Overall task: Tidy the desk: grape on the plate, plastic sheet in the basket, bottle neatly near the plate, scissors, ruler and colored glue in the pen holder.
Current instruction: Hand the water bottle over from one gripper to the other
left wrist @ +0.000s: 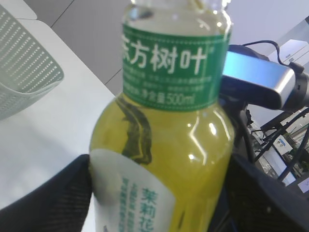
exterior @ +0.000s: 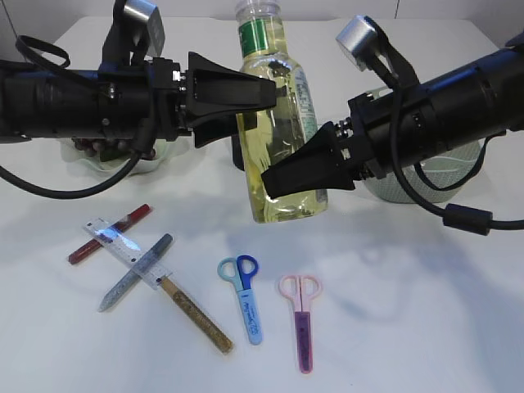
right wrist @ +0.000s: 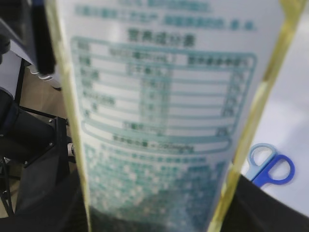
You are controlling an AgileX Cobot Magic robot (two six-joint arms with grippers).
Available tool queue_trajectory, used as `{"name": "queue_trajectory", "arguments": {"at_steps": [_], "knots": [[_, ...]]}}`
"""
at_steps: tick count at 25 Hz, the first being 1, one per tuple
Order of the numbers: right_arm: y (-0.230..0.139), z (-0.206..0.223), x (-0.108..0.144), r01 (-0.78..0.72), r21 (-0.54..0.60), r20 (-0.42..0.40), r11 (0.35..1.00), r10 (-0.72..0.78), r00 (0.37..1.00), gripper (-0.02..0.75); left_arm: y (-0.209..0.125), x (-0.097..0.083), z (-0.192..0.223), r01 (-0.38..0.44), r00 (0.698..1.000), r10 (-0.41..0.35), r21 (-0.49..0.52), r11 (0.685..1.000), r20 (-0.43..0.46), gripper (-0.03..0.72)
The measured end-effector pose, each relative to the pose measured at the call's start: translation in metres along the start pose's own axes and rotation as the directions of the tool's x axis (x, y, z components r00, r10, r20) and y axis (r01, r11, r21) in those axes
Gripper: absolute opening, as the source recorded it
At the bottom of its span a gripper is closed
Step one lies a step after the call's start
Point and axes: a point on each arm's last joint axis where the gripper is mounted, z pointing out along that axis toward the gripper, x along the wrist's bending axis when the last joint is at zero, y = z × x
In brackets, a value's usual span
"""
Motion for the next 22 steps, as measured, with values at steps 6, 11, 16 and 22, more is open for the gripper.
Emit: {"name": "queue_trajectory", "arguments": {"at_steps": [6, 11, 16, 22], "knots": [[0.002, 0.003, 0.004, -0.002, -0.002, -0.008, 1.000, 0.002, 1.000, 0.455, 0.003, -0.002, 0.001, -0.023, 1.000, 0.023, 0.007, 1.000, 0.002, 0.615], [0.005, 0.000, 0.008, -0.002, -0.013, 0.002, 1.000, 0.002, 1.000, 0.455, 0.007, -0.003, 0.003, -0.068, 0.998, 0.068, 0.007, 0.998, 0.015, 0.607], [0.008, -0.001, 0.012, 0.009, -0.022, 0.012, 1.000, -0.009, 1.000, 0.454, 0.012, -0.003, 0.006, -0.113, 0.993, 0.113, 0.004, 0.994, 0.044, 0.605], [0.009, 0.000, 0.013, 0.008, -0.017, 0.019, 1.000, -0.008, 1.000, 0.454, 0.010, 0.004, 0.018, -0.140, 0.987, 0.138, 0.020, 0.990, 0.088, 0.606]]}}
